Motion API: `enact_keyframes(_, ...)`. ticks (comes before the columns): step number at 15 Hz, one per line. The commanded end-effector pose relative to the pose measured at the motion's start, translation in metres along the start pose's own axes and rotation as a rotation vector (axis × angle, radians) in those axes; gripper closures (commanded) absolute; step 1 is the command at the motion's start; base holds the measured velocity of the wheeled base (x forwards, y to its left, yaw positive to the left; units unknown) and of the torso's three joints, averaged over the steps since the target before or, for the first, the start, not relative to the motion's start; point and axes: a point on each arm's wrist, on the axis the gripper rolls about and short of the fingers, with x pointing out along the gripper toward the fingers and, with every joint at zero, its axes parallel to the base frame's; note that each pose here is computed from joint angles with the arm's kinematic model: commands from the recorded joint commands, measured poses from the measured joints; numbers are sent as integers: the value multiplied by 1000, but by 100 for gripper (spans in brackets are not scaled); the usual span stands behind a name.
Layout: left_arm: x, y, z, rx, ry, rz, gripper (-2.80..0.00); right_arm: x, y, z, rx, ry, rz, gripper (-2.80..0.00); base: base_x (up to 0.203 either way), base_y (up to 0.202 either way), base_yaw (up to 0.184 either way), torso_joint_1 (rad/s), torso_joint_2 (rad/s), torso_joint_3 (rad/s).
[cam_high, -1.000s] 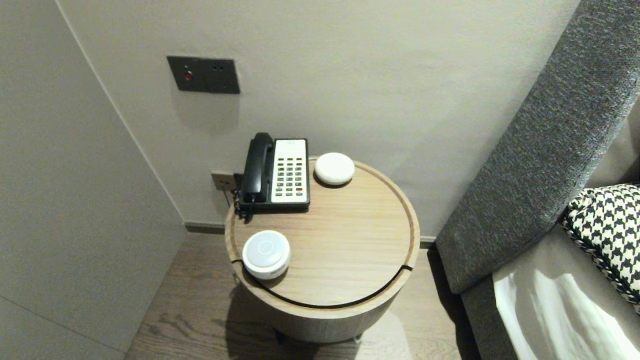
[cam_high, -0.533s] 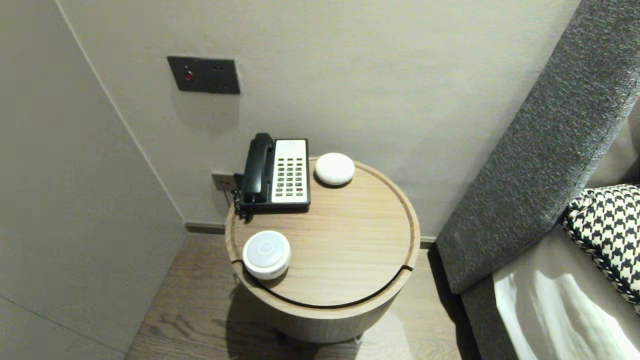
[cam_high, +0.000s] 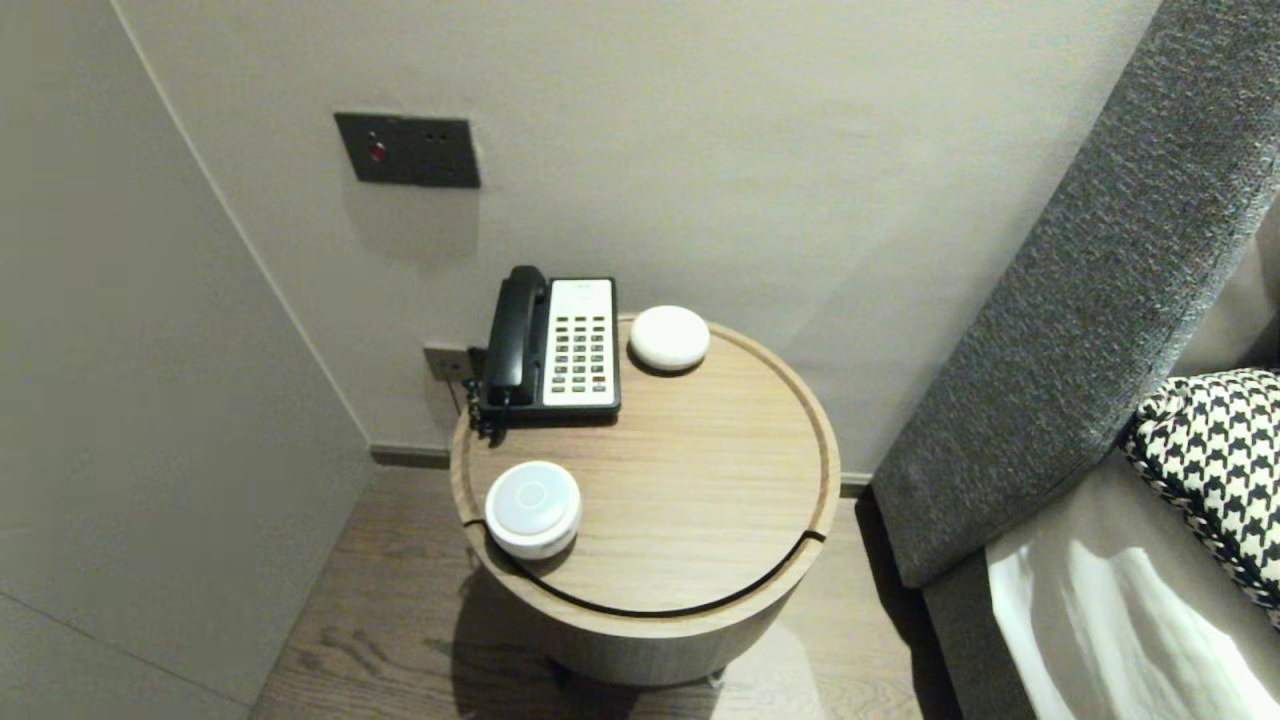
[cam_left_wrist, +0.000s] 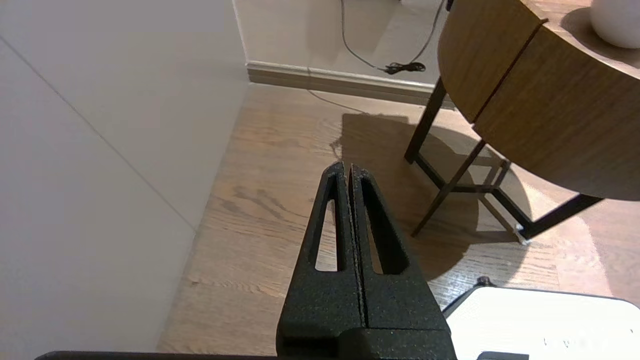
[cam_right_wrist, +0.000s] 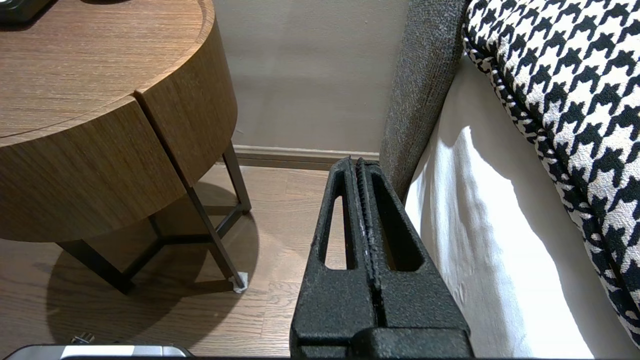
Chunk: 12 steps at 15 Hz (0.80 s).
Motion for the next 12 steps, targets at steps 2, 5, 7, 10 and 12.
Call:
enact_keyframes(2,0,0,0,1,-3,12,0,2,0,-11,-1,39,1,0,0,0,0,0,0,0)
enact_keyframes(5,1,0,7,5,-76,23,0,2,0,-11,-1,39,1,0,0,0,0,0,0,0)
enact_keyframes(7,8,0,10,13,-215,12,0,2,0,-11,-1,39,1,0,0,0,0,0,0,0)
enact_keyframes(10,15,-2,0,43,-207,-36,0,2,0,-11,-1,39,1,0,0,0,0,0,0,0)
enact_keyframes(12,15,-2,-2,90,-191,-45,0,2,0,-11,-1,39,1,0,0,0,0,0,0,0)
